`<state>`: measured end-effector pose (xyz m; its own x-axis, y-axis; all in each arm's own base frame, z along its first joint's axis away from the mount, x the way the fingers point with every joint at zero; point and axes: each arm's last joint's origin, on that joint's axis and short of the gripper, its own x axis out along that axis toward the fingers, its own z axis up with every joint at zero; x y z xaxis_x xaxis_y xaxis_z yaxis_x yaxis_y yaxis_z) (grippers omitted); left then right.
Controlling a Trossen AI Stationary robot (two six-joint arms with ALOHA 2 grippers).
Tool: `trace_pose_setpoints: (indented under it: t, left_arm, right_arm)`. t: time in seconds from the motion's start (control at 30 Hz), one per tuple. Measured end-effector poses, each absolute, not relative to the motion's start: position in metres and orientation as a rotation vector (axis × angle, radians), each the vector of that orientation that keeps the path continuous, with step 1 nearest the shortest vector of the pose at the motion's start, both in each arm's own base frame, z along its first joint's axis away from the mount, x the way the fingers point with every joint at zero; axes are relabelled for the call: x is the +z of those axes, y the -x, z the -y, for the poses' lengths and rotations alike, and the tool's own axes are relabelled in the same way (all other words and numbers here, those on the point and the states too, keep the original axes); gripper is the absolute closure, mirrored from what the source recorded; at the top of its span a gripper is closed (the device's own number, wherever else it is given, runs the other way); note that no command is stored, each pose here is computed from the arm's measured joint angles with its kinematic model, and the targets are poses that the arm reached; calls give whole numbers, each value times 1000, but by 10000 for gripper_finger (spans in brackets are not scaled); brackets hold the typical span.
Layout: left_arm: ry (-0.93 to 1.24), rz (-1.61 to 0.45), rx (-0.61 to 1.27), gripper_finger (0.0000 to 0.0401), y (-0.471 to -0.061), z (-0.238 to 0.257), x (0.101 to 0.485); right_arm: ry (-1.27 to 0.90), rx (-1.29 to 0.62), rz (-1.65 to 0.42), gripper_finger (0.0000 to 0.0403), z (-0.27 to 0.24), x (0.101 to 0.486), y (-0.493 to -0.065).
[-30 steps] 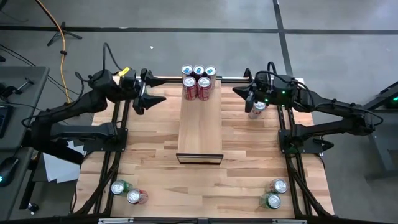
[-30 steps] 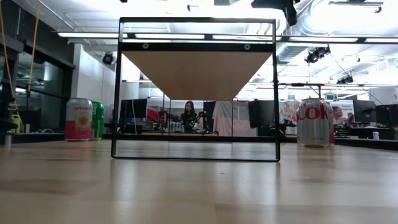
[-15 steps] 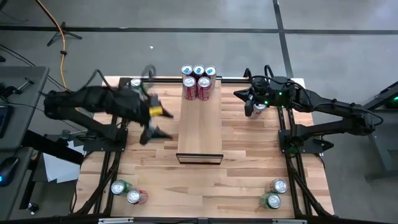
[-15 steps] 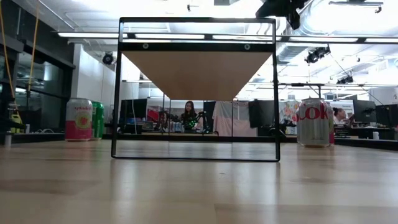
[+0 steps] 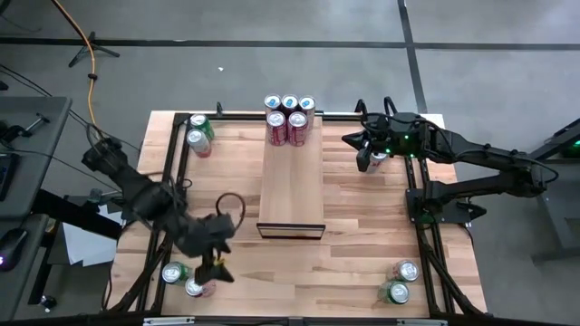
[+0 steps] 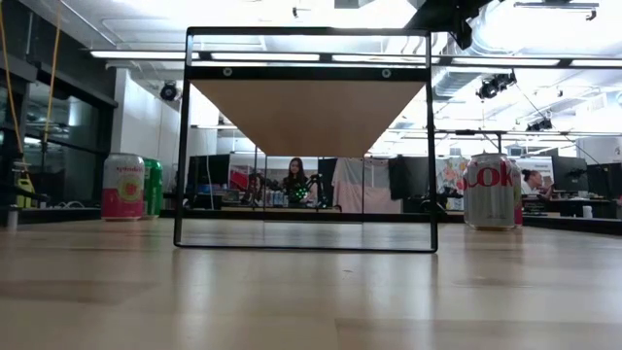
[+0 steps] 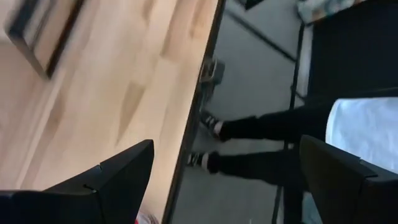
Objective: Place canned beverage on shelf
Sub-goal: Put the red white soda can on the shelf
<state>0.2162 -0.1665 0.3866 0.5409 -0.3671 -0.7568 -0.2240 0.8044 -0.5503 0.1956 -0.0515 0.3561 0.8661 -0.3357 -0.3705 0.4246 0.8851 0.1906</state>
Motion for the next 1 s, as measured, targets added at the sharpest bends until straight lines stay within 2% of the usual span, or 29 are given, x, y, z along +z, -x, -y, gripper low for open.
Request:
trace_pose_setpoints:
  t: [0.2,0.43,0.7,1.0]
  left_arm:
    - [542,-1145,-49,64,-202,171,375]
    - [277,-1238,-119,64,-190,170,368]
    - [-96,-1300,-350,64,-183,210,343]
    - [-215,-1405,-369,64,-164,256,301]
  right_arm:
    - [-251,-400,-341,402,52,356,-196]
    - [-250,-416,-339,402,52,356,-195]
    - [-268,-433,-337,402,52,356,-195]
    - [-280,-436,-334,402,52,356,-195]
